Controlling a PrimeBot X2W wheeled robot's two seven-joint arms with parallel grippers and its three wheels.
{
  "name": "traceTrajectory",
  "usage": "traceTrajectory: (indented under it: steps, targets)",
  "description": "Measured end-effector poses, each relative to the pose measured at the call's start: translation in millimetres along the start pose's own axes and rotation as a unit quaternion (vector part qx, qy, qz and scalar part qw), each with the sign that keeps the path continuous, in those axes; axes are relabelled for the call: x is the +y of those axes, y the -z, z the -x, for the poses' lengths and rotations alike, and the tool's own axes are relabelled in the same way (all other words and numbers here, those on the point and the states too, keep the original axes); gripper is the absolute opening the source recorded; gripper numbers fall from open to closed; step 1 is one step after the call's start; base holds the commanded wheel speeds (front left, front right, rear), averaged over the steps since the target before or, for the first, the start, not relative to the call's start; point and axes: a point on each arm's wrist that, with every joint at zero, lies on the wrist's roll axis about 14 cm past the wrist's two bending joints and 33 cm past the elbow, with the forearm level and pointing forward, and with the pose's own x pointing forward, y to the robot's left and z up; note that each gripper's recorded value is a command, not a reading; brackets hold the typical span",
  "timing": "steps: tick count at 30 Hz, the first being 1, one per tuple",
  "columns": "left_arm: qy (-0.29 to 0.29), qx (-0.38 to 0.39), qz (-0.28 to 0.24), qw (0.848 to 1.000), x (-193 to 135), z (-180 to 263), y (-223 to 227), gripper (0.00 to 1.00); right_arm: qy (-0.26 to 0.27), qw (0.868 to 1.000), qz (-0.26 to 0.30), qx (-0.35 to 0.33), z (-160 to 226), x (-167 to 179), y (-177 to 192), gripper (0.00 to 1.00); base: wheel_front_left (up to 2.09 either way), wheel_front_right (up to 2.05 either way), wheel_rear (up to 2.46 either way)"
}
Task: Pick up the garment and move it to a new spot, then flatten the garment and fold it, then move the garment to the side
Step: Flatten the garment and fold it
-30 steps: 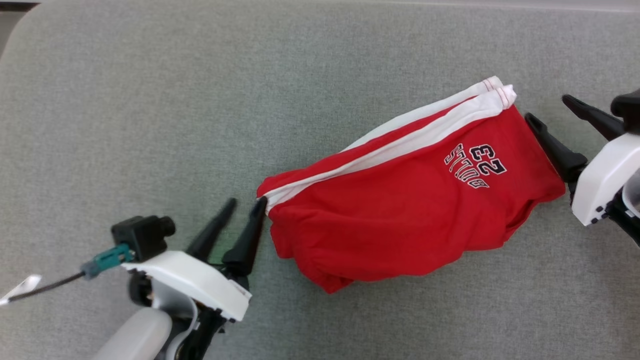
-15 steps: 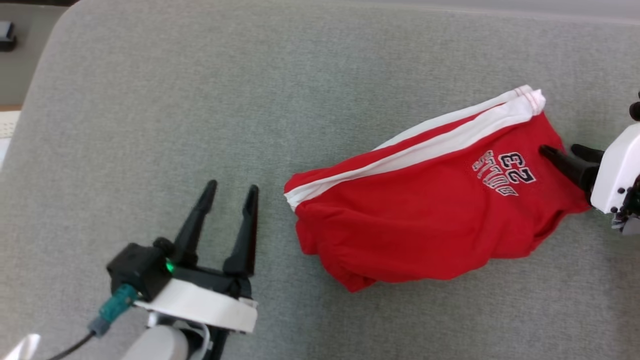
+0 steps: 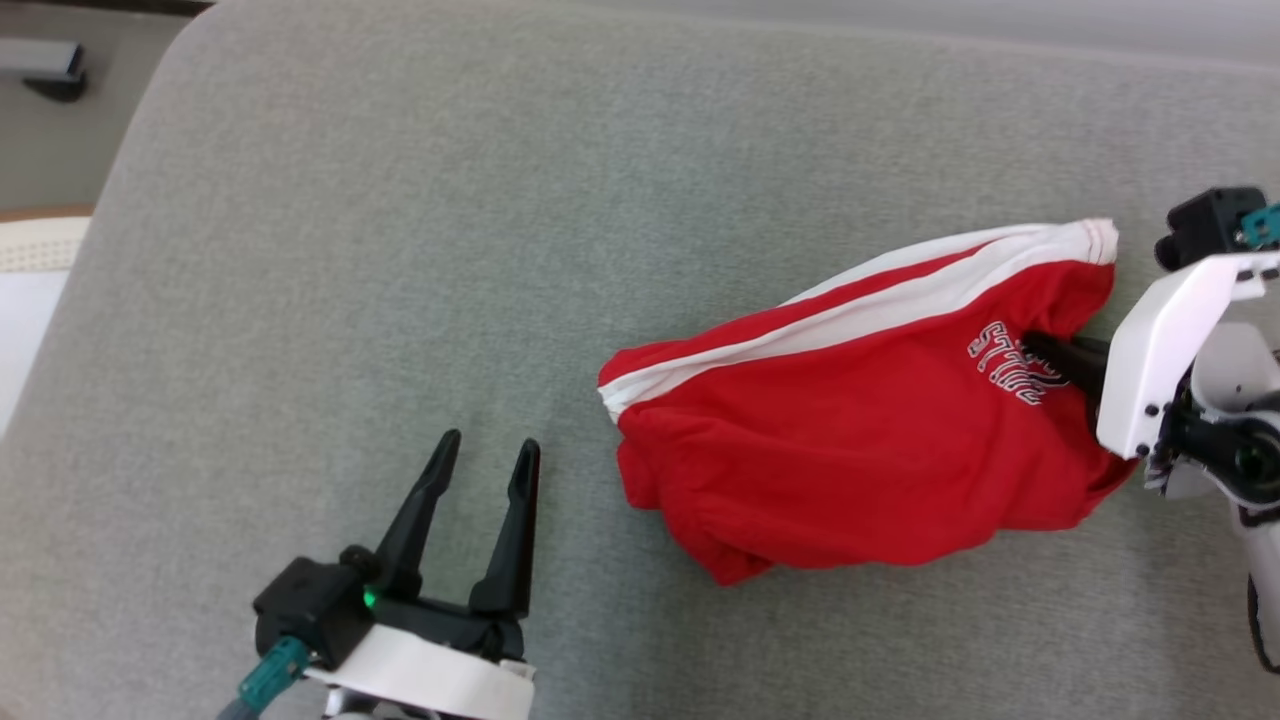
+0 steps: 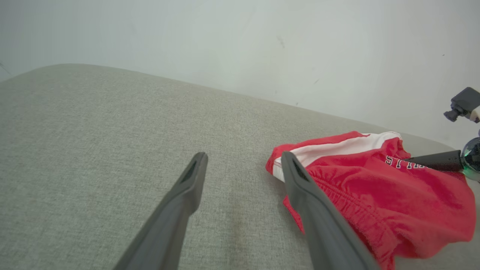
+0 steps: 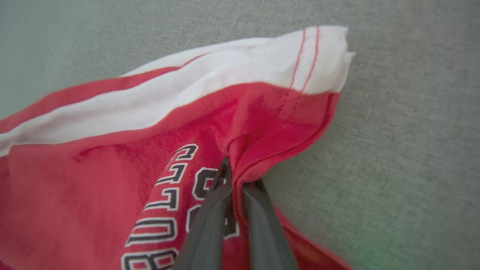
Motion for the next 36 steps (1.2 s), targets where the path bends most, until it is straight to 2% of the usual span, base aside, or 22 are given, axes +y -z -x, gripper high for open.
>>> traceTrajectory:
  steps: [3,8,14,21,24,26,33,36]
  targets:
    - [0.010,0.002,-0.006,1.000,-2.8,2.2,3.0,1.00,0.007,0.999,-0.022,-0.024,11.9,-5.1,2.0,0.00,0.00,0.00,0.00]
    - [0.025,0.016,-0.005,1.000,-10.6,11.1,13.4,1.00,0.044,0.993,-0.080,-0.079,49.9,-33.9,9.5,0.00,0.00,0.00,0.00]
    - [0.049,0.024,0.004,0.999,-27.4,18.6,19.7,1.00,0.107,0.971,-0.144,-0.160,108.0,-75.5,25.6,0.00,0.00,0.00,0.00]
    - [0.069,0.024,-0.012,0.997,-37.0,21.8,20.0,1.00,0.137,0.951,-0.165,-0.223,142.1,-84.0,23.2,0.00,0.00,0.00,0.00]
    - [0.067,0.022,-0.009,0.997,-37.4,25.4,18.5,1.00,0.136,0.950,-0.149,-0.239,146.9,-73.8,12.2,0.00,0.00,0.00,0.00]
    - [0.064,0.021,-0.006,0.998,-37.5,29.8,17.5,1.00,0.117,0.952,-0.140,-0.246,144.7,-55.7,3.0,0.00,0.00,0.00,0.00]
    - [0.055,0.016,0.000,0.998,-36.5,43.8,13.4,1.00,0.053,0.969,-0.069,-0.231,123.9,20.8,-11.4,0.00,0.00,0.00,0.00]
    - [0.052,0.017,0.003,0.999,-36.2,49.7,14.1,1.00,0.040,0.975,-0.047,-0.215,111.2,39.5,-6.2,0.00,0.00,0.00,0.00]
